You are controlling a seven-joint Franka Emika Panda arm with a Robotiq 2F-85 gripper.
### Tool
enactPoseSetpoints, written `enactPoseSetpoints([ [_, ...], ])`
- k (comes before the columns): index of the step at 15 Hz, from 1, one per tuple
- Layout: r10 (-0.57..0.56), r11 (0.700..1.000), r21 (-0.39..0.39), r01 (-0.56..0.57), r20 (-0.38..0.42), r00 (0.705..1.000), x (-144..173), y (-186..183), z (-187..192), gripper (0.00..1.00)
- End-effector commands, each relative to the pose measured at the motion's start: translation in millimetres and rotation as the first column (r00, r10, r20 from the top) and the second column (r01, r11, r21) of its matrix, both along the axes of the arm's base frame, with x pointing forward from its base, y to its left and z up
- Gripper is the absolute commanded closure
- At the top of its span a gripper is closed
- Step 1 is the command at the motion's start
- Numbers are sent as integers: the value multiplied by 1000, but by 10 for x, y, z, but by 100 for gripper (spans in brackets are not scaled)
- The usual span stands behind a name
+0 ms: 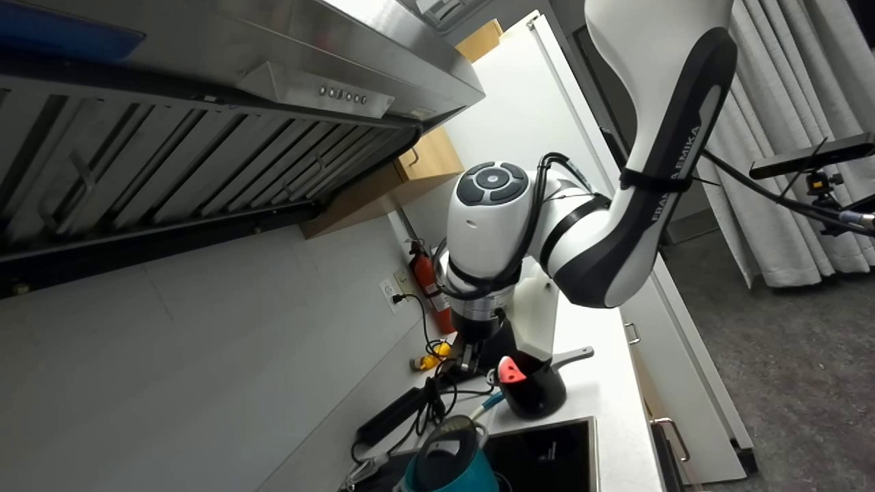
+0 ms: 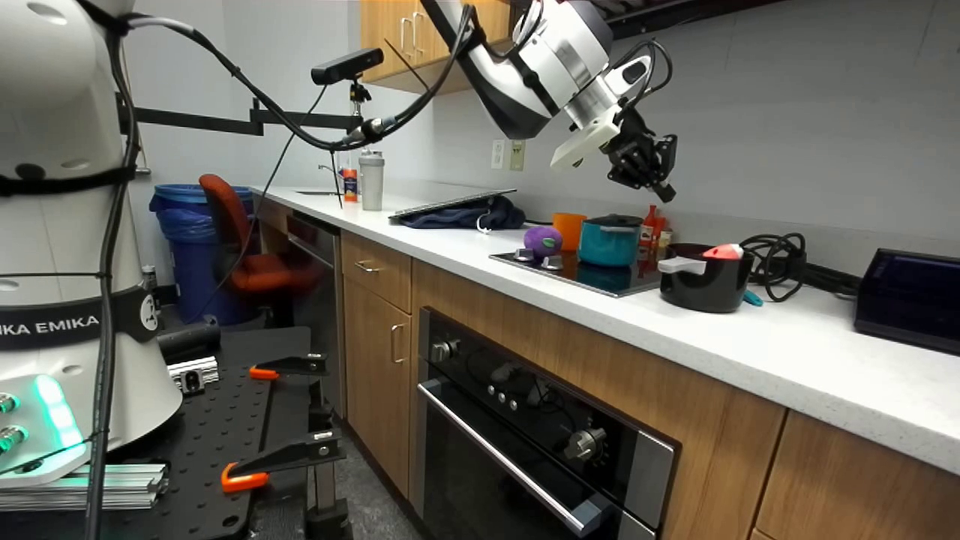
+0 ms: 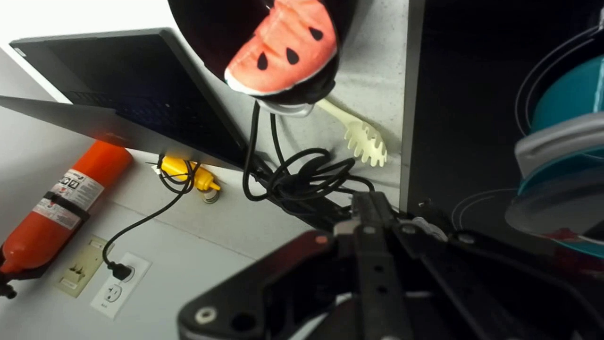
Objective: Put the watermelon plushie inside the little pot and close the lid
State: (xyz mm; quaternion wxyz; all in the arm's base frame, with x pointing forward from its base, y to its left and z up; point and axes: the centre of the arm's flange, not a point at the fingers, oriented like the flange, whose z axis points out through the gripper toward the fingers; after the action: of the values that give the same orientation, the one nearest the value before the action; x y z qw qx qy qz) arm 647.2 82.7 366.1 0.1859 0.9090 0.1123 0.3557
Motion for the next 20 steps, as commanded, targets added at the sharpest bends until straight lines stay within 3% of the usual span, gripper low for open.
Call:
enactPoseSetpoints([
  [1,46,999,10,-47,48,998,96,168,53,100],
  [2,57,998,13,-58,50,997,108,216,63,100],
  [3,66,998,18,-67,53,996,117,264,72,74],
  [4,79,997,23,-80,57,995,130,321,74,73],
  [14,201,977,68,-204,47,979,114,816,-69,0],
  [20,241,968,66,-242,21,970,59,978,-160,0],
])
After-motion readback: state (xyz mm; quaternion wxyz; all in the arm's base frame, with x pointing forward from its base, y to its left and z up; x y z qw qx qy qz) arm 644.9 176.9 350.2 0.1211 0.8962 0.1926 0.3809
